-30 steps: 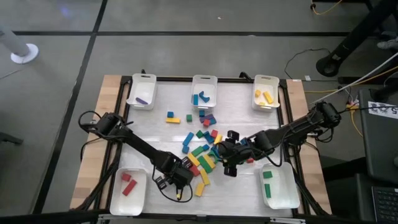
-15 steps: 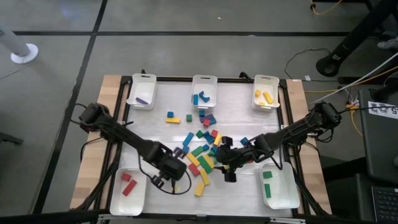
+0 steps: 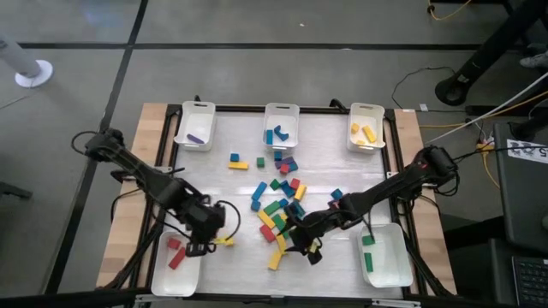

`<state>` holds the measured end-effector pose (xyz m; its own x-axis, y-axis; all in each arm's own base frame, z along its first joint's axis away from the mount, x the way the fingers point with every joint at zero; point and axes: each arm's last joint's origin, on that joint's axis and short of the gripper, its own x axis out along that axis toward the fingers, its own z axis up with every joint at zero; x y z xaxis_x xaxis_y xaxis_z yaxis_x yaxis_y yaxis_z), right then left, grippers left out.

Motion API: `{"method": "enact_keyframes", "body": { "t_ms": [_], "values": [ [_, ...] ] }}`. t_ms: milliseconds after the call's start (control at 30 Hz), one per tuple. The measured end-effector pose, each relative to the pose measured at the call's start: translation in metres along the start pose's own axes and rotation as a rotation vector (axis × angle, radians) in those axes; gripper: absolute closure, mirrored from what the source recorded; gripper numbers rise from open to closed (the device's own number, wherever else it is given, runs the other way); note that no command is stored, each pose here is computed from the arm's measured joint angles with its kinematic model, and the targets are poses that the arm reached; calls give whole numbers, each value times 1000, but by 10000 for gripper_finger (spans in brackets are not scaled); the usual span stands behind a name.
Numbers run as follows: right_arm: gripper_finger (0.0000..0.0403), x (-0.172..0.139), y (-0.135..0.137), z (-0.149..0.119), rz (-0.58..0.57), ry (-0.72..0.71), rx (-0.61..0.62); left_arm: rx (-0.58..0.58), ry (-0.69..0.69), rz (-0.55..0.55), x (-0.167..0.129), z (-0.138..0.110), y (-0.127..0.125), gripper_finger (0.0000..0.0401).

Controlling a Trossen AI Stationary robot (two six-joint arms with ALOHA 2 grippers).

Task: Sort blocks
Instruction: Put the red block into the bottom left white bin, then put the yellow block into the top right white bin

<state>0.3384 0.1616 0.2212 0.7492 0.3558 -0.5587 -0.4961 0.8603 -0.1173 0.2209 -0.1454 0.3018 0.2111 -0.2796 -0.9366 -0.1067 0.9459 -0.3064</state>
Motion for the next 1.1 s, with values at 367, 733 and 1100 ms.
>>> {"method": "enact_keyframes", "body": {
  "t_ms": [367, 733, 1100],
  "values": [
    [166, 39, 6, -31, 61, 91, -128, -363, 193, -87, -1, -47, -38, 281],
    [166, 58, 10, -42, 159, 56, -124, -604, 209, 31, 16, -80, -64, 247],
    [166, 74, 11, -43, 182, 1, -128, -578, 242, 155, 55, -82, -74, 199]
  ]
}}
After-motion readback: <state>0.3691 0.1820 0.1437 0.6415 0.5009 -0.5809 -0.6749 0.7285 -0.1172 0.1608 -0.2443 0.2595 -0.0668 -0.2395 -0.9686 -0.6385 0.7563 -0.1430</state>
